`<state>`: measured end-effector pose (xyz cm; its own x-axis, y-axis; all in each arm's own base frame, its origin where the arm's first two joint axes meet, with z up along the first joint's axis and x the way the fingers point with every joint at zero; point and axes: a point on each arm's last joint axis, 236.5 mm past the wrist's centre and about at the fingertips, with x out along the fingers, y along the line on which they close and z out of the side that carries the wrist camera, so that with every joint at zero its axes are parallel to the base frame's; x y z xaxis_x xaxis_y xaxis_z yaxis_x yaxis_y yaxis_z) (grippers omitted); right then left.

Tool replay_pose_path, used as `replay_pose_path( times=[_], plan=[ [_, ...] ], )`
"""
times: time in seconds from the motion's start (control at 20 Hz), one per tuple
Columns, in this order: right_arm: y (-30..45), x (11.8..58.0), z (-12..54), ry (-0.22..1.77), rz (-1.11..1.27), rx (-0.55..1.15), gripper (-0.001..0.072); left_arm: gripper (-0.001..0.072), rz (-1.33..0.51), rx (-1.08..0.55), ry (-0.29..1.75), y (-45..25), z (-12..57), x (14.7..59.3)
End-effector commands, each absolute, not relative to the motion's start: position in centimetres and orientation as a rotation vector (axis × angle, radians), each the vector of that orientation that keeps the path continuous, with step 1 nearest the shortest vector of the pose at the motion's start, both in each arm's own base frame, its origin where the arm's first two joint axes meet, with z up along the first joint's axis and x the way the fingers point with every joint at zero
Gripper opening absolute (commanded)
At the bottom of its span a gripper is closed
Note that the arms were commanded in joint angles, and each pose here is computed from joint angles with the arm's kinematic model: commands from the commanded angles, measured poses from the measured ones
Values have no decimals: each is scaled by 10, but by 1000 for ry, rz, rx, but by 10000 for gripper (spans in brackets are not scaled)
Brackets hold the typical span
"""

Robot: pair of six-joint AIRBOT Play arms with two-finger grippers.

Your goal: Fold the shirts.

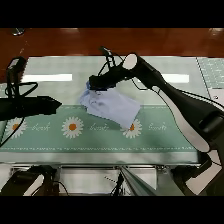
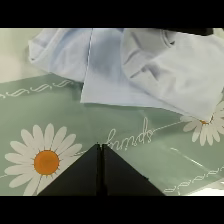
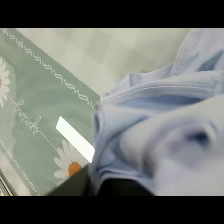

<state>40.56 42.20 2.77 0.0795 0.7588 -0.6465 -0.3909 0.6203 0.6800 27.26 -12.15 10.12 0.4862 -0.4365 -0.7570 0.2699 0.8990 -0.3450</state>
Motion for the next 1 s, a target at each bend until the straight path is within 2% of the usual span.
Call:
replay_pose_path(
  times=[0.0, 0.15, 0.25, 0.35, 0.45, 0.55, 0.7, 0.8, 0.95],
  plan=[
    [441, 406, 18, 1216, 941, 413, 625, 18, -413, -193, 964, -119, 93, 275],
    [411, 398, 39, 1262, 1004, 379, 620, 19, -392, -204, 920, -117, 94, 291],
    [362, 398, 68, 1303, 1002, 374, 619, 19, -386, -209, 940, -117, 86, 295],
    [292, 385, 100, 1351, 951, 281, 618, 19, -383, -212, 972, -117, 76, 297],
    [204, 376, 117, 1346, 727, 63, 618, 19, -380, -214, 998, -118, 68, 299],
    [125, 376, 133, 1221, 395, 22, 617, 19, -377, -217, 1013, -118, 63, 301],
    [79, 346, 110, 1041, 168, 210, 618, 19, -373, -219, 1038, -118, 55, 301],
    [76, 315, 52, 1028, 42, 461, 618, 19, -370, -223, 1058, -117, 46, 298],
    [115, 301, -18, 1004, 34, 881, 618, 19, -375, -273, 1065, -124, 34, 295]
  ],
)
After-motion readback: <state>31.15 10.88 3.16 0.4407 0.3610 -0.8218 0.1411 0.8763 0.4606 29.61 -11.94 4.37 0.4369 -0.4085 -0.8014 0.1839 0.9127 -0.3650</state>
